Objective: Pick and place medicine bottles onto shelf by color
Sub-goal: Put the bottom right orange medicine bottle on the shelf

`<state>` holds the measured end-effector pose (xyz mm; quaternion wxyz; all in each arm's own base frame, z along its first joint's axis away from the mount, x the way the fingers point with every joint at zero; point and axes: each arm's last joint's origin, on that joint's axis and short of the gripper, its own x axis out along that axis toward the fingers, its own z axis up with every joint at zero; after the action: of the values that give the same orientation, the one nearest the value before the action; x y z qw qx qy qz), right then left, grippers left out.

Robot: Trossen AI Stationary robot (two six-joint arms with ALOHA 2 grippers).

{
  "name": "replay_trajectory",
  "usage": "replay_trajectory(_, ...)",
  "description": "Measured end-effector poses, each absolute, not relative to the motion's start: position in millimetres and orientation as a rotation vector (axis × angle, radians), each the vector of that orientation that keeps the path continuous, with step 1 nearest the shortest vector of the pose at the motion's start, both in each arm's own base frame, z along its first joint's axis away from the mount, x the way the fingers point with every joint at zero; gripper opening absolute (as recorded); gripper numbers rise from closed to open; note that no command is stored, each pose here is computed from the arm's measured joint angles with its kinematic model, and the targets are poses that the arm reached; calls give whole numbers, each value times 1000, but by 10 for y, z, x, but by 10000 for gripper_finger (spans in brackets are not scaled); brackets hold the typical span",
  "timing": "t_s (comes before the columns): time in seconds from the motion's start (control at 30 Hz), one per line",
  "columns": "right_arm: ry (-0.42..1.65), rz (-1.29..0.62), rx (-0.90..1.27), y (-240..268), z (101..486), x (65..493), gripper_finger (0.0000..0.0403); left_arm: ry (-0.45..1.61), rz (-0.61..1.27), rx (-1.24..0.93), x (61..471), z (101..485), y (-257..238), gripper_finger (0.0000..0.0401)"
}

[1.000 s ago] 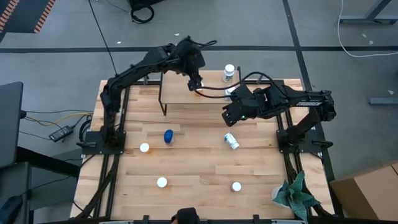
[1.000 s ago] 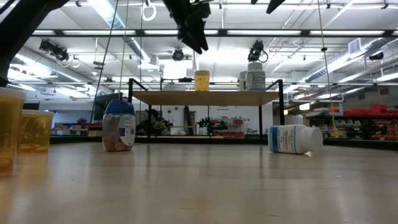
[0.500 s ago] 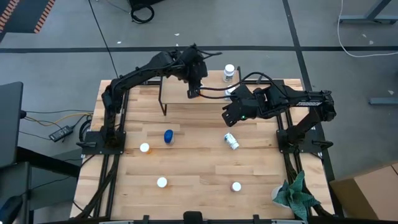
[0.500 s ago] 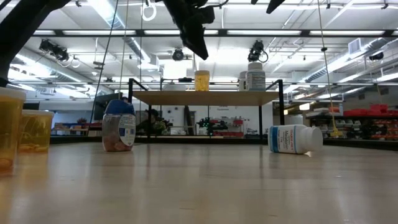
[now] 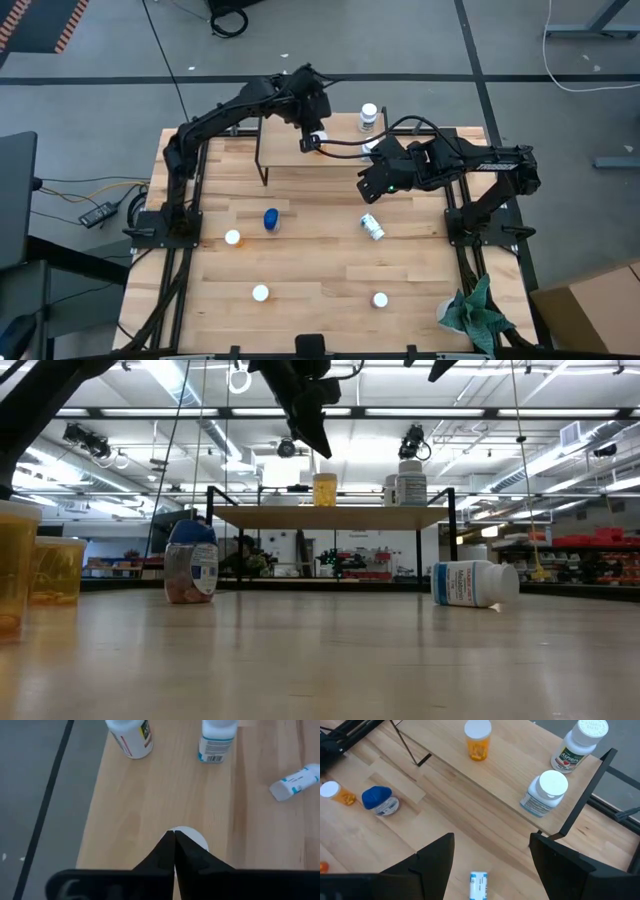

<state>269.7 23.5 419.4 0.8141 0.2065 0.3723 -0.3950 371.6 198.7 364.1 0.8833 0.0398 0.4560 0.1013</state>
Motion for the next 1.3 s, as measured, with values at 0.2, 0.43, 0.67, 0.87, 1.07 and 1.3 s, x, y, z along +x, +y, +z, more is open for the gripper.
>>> replay_trajectory(0.2, 796, -844, 440, 235, 4194, 2695, 266, 1037, 158, 26, 3802, 3388, 2025, 3)
replay_trajectory(0.43, 801, -842, 449, 237, 4191, 2693, 266, 1035, 148, 21, 3902, 3294, 2018, 2)
replay_trajectory(0.67, 800, -842, 454, 237, 4191, 2693, 266, 1055, 125, -27, 3930, 3188, 2058, 2)
replay_trajectory(0.87, 800, -841, 452, 237, 4192, 2694, 266, 1067, 91, -89, 3951, 3112, 2058, 1)
replay_trajectory(1.07, 800, -841, 452, 237, 4192, 2694, 266, 1058, 92, -102, 3992, 3088, 2039, 1)
replay_trajectory(1.3, 798, -844, 456, 237, 4192, 2694, 266, 1013, 137, -131, 3997, 3162, 2078, 14)
